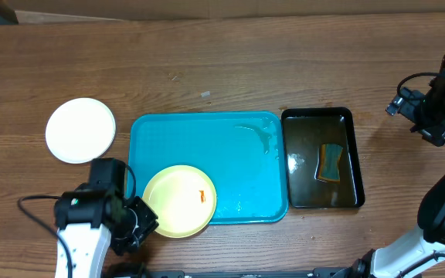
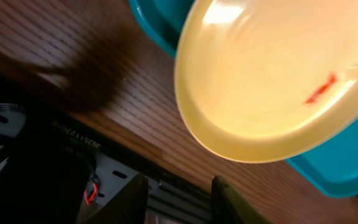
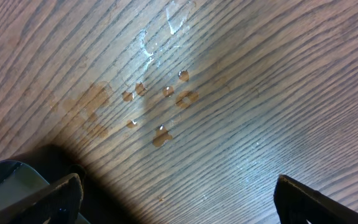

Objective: Clean dirty plates on tray and stack at the side
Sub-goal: 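Move the left gripper down to the yellow plate's lower-left rim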

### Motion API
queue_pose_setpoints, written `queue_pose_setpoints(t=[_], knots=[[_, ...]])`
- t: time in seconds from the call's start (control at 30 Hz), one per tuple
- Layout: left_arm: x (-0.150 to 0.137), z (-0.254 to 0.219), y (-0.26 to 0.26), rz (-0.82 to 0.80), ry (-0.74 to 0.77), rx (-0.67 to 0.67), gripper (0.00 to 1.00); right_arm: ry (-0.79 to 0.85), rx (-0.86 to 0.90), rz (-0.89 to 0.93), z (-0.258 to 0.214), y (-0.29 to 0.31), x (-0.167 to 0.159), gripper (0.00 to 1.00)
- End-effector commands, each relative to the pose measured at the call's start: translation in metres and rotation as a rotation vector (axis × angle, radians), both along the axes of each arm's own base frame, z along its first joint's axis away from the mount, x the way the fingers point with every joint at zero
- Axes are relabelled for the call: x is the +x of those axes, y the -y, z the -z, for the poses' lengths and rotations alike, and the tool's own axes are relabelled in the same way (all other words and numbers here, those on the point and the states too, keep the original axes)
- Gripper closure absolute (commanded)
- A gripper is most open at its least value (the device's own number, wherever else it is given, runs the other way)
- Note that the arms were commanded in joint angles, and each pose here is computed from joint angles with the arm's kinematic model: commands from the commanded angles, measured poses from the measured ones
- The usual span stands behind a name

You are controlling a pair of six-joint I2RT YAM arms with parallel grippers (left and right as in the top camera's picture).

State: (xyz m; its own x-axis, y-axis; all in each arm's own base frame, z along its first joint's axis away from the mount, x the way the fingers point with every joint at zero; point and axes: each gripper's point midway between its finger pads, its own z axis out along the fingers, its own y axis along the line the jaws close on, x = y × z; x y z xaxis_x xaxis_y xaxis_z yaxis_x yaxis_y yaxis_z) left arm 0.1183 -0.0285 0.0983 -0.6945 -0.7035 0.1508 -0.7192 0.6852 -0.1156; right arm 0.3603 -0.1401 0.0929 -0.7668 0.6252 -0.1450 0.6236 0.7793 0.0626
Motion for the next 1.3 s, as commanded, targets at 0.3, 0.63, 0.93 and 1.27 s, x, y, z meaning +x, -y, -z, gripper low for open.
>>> queue_pose_setpoints(t=[0.3, 0.63, 0.93, 1.27], knots=[[-0.008, 0.044, -0.001, -0.002, -0.239, 0.008, 0.65, 0.028, -0.006, 0.002, -0.008, 0.000, 0.004, 0.00], [0.000, 0.055, -0.002, 0.012, -0.249, 0.007, 0.64, 0.028, -0.006, 0.002, -0.008, 0.000, 0.004, 0.00], [-0.006, 0.067, -0.001, 0.011, -0.255, 0.005, 0.67, 0.028, -0.006, 0.002, -0.008, 0.000, 0.004, 0.00], [-0.001, 0.069, -0.002, 0.013, -0.232, 0.009, 0.80, 0.028, -0.006, 0.002, -0.008, 0.000, 0.004, 0.00]])
